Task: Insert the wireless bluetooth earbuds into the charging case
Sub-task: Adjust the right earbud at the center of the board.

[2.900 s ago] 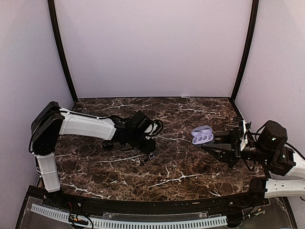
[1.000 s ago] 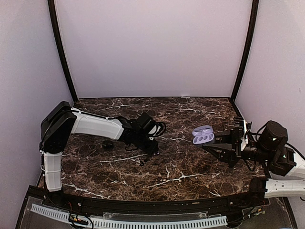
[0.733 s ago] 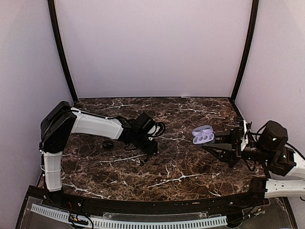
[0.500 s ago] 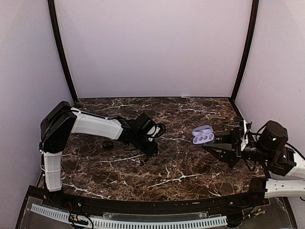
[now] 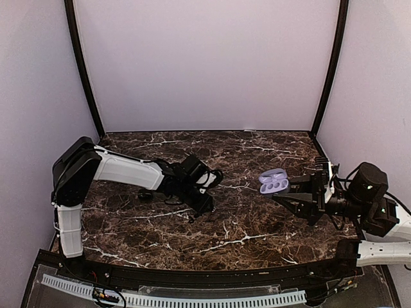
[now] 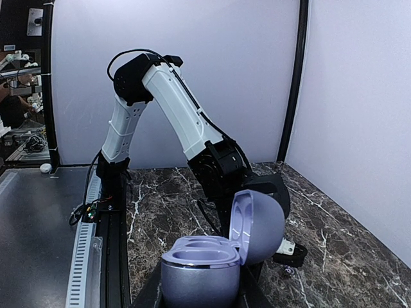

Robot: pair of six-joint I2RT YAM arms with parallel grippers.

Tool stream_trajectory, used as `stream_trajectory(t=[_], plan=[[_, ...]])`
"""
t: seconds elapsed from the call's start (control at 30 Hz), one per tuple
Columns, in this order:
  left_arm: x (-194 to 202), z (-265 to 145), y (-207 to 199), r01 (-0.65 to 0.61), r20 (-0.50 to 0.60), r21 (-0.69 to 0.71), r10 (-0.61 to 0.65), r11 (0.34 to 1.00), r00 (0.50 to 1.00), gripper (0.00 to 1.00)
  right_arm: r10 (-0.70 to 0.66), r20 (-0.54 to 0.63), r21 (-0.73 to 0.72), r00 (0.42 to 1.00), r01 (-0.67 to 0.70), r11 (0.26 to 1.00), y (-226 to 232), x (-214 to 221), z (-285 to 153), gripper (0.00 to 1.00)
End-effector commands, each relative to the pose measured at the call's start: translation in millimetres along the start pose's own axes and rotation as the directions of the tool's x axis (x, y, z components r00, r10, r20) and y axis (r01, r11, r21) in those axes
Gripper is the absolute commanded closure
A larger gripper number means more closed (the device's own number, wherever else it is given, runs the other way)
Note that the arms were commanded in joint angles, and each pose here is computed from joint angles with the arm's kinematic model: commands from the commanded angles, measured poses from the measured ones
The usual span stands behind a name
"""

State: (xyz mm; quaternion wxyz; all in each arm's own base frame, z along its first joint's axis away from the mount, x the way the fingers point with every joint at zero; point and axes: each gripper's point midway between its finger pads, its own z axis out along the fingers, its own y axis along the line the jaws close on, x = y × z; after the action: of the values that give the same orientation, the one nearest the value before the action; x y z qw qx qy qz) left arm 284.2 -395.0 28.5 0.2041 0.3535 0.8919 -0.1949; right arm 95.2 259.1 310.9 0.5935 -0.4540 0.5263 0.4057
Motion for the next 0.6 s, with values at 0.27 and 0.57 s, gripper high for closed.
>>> stream_trajectory(t=[0.27, 0.57], plan=[[-2, -28, -14, -0.069, 0.01, 0.002, 0.069, 0.998, 0.998, 0.71, -0.005, 0.041, 0.009, 0.999, 0.005, 1.0, -1, -10, -2, 1.0], [16, -50, -20, -0.071, -0.017, 0.026, 0.071, 0.997, 0.997, 0.68, -0.006, 0.04, 0.008, 0.999, 0.006, 1.0, -1, -10, -2, 1.0]])
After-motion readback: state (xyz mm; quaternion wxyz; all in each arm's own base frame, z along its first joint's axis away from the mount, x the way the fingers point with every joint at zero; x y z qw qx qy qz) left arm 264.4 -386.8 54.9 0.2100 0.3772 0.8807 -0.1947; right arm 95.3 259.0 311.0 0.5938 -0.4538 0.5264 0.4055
